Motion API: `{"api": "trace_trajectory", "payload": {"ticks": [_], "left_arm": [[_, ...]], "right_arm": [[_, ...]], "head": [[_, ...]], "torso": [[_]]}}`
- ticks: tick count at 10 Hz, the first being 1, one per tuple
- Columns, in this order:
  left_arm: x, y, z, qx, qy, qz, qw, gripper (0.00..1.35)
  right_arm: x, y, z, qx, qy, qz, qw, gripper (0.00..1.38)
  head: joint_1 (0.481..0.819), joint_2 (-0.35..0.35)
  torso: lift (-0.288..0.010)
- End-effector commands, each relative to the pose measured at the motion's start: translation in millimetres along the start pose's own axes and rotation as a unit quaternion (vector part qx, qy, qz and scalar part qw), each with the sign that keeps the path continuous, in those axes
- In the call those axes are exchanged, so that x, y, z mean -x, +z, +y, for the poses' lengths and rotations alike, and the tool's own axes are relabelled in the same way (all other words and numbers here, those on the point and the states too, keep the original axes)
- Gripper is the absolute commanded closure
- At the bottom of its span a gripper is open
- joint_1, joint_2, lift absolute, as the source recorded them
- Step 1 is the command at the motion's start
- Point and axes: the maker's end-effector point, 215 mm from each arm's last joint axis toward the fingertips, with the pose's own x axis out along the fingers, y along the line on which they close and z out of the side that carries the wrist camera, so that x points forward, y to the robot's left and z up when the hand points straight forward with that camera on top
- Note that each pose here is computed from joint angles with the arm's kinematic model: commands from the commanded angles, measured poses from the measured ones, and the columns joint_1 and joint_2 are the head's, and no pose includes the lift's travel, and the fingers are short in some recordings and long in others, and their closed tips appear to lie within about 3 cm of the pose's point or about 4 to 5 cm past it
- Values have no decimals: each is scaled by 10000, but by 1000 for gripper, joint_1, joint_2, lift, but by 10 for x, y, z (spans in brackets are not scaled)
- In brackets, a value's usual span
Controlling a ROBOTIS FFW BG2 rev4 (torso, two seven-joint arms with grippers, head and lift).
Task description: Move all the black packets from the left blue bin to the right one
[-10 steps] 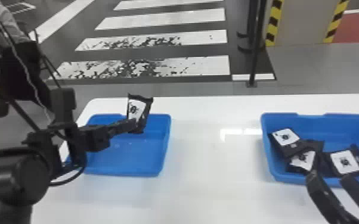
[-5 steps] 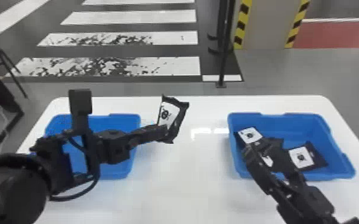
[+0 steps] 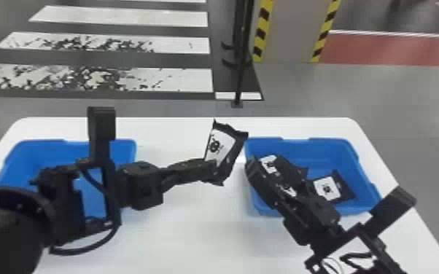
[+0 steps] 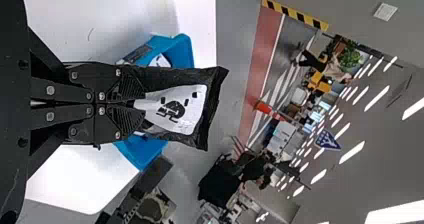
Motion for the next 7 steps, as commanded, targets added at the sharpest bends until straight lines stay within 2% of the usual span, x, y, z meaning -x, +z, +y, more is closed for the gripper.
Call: {"api": "trace_trajectory", "payload": {"ticks": [1, 4, 5, 6, 7], "left_arm": [[-114, -50, -174, 19, -241, 94, 9997, 1205], [-199, -105, -316, 90, -442, 159, 9989, 1205], [-213, -131, -343, 130, -495, 184, 9985, 1205], [-217, -135, -353, 148, -520, 183, 9984, 1205], [-213, -131, -345, 149, -512, 177, 9984, 1205]], "right_arm": [[-109, 11, 60, 17, 127, -9, 9999, 214], [-224, -9, 73, -92, 221, -23, 9997, 260], [-233, -31, 61, -159, 226, 0, 9996, 630], [-237, -46, 47, -201, 216, 0, 9996, 1139], [-239, -34, 55, -204, 225, -12, 9995, 1268]], "head": [[695, -85], [695, -105], [695, -111], [695, -113], [695, -116]], "torso": [[-140], [-140], [-140], [-140], [-140]]}}
